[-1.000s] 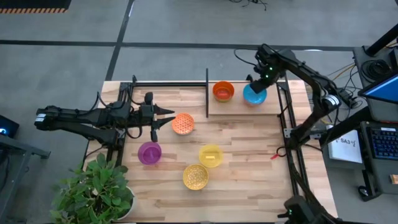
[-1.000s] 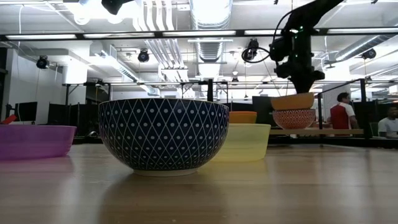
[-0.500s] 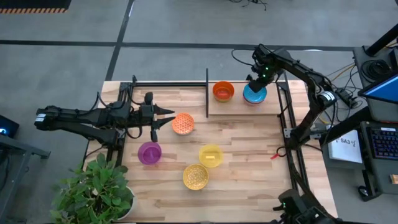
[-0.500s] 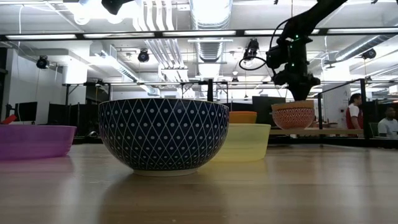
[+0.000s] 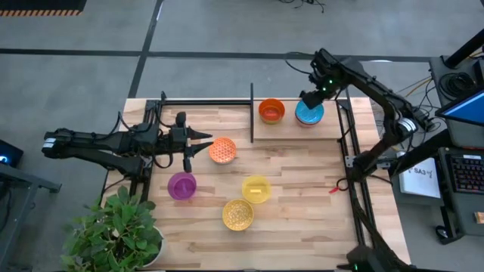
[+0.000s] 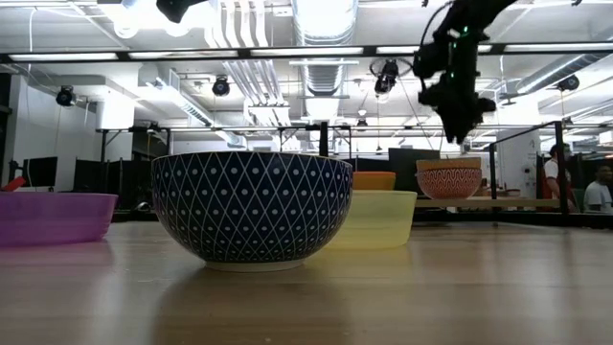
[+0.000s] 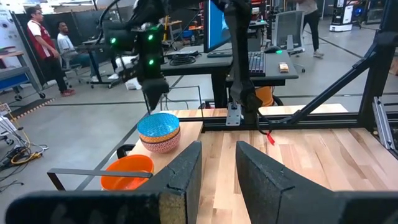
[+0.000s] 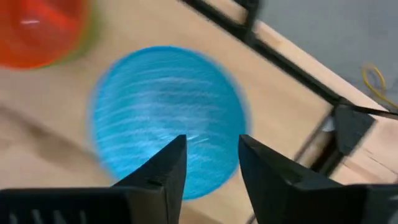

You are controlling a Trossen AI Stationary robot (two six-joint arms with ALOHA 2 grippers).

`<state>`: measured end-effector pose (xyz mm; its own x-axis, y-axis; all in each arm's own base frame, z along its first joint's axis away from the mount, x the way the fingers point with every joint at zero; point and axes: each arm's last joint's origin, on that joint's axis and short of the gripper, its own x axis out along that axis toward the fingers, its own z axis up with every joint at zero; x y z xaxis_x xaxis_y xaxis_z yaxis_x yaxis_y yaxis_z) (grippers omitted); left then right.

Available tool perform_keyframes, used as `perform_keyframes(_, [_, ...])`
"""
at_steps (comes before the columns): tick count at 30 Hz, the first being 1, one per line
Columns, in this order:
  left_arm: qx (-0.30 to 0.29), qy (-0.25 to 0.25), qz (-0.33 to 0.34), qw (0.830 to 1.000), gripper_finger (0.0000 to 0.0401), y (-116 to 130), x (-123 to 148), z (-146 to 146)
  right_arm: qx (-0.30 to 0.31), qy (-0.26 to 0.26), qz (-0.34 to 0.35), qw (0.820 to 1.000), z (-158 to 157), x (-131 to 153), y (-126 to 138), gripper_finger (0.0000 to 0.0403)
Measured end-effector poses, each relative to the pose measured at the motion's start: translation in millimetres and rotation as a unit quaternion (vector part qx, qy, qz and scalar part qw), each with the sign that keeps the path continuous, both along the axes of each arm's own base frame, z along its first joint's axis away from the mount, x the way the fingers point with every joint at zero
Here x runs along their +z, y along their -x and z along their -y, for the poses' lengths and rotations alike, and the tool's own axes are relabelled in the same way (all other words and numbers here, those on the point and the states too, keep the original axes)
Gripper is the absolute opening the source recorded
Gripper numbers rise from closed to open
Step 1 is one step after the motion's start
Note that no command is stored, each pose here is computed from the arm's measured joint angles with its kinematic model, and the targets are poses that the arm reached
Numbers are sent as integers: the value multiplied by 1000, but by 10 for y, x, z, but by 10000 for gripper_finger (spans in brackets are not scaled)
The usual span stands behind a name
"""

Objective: Place and stack bowls onto a shelf
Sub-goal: Stack the blue patterned bowl on top of the dark blue patterned bowl the shelf

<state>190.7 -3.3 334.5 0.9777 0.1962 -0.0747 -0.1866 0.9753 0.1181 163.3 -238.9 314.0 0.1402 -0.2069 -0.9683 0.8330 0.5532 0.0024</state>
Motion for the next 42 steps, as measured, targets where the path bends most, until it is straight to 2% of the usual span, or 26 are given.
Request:
perform_keyframes(4, [0,0,-1,1000,82,0,-1,-1,31,15,21,999,-307,124,-110,109])
perform_keyframes(8, [0,-3,-1,1000,82,0,-1,-1,67,23,39,997,-627,151,-261,68])
perform_keyframes(12, [0,-4,-2,1000,82,-4,-4,0,105,25,55,993,-903,43,-397,22])
perform_keyframes(16, [0,-4,-2,1000,82,-4,-4,0,119,7,45,992,-1060,-177,-474,10])
perform_keyframes(20, [0,-4,-2,1000,82,-4,-4,0,113,-14,15,993,-1093,-428,-475,9])
perform_keyframes(27, [0,-4,-2,1000,82,-4,-5,0,94,18,-54,994,-1044,-721,-445,9])
perform_keyframes(34, [-1,-8,-3,1000,82,-4,-4,0,71,68,-82,992,-967,-717,-440,9])
perform_keyframes(42, [-1,-8,-3,1000,82,-4,-4,0,65,84,-84,991,-934,-693,-430,9])
